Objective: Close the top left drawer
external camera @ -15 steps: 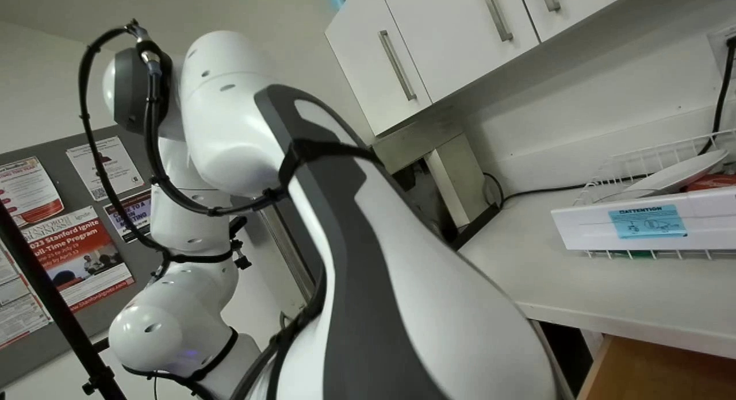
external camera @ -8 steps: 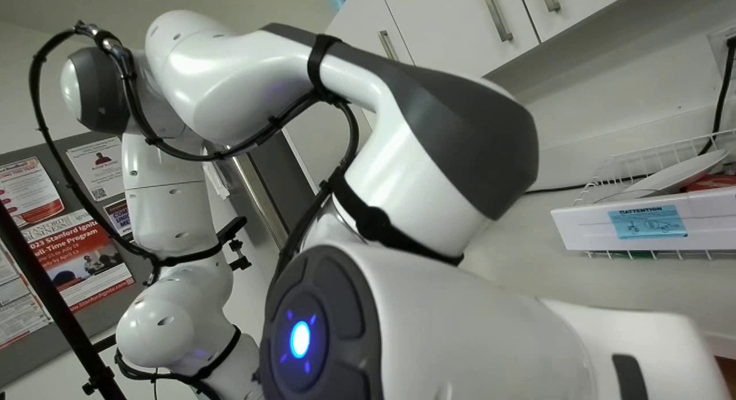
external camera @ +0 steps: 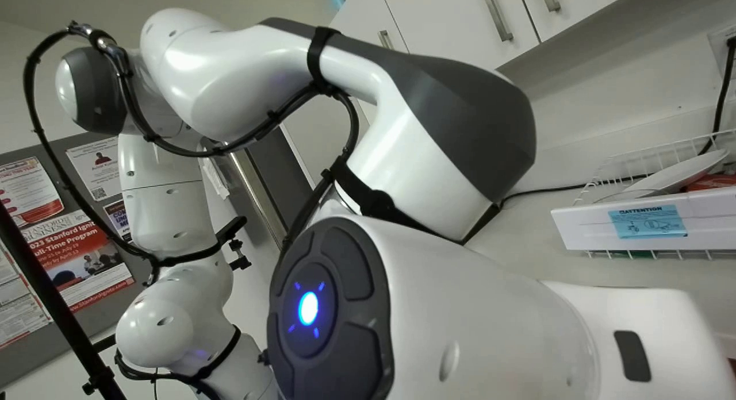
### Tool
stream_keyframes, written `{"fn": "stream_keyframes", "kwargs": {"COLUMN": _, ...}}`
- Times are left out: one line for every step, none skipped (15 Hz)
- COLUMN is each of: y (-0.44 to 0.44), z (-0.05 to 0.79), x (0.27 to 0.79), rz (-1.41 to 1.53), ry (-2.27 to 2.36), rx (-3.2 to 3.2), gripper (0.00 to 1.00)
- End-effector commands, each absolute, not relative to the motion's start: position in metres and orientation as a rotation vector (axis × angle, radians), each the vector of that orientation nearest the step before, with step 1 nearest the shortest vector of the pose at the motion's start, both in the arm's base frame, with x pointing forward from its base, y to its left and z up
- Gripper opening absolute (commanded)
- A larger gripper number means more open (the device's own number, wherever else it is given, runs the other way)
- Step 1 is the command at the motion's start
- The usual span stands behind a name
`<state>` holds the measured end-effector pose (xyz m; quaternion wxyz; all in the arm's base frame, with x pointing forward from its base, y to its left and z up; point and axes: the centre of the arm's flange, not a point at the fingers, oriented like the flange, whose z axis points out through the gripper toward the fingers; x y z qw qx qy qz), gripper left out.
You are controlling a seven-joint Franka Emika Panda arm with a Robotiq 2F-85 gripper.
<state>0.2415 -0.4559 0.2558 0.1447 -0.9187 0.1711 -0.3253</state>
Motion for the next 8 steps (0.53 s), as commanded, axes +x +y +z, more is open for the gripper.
{"fn": "stream_keyframes", "kwargs": {"y": -0.46, "z": 0.268, "x": 0.27, "rz": -0.851, "ry": 0.492, "rx": -2.853, "gripper": 1.0}}
{"fn": "stream_keyframes", "kwargs": {"y": -0.465, "z": 0.276, "x": 0.284, "rz": -0.839, "ry": 0.481, "rx": -2.923, "gripper": 1.0}}
{"fn": "stream_keyframes", "kwargs": {"y": -0.469, "z": 0.286, "x": 0.302, "rz": -0.81, "ry": 0.455, "rx": -2.993, "gripper": 1.0}}
{"fn": "stream_keyframes", "kwargs": {"y": -0.472, "z": 0.294, "x": 0.317, "rz": -0.786, "ry": 0.408, "rx": -3.059, "gripper": 1.0}}
{"fn": "stream_keyframes", "kwargs": {"y": -0.475, "z": 0.303, "x": 0.334, "rz": -0.772, "ry": 0.353, "rx": -3.098, "gripper": 1.0}}
{"fn": "stream_keyframes", "kwargs": {"y": -0.476, "z": 0.309, "x": 0.353, "rz": -0.755, "ry": 0.292, "rx": -3.116, "gripper": 1.0}}
{"fn": "stream_keyframes", "kwargs": {"y": -0.476, "z": 0.313, "x": 0.369, "rz": -0.738, "ry": 0.242, "rx": -3.14, "gripper": 1.0}}
{"fn": "stream_keyframes", "kwargs": {"y": -0.476, "z": 0.314, "x": 0.386, "rz": -0.726, "ry": 0.191, "rx": -3.141, "gripper": 1.0}}
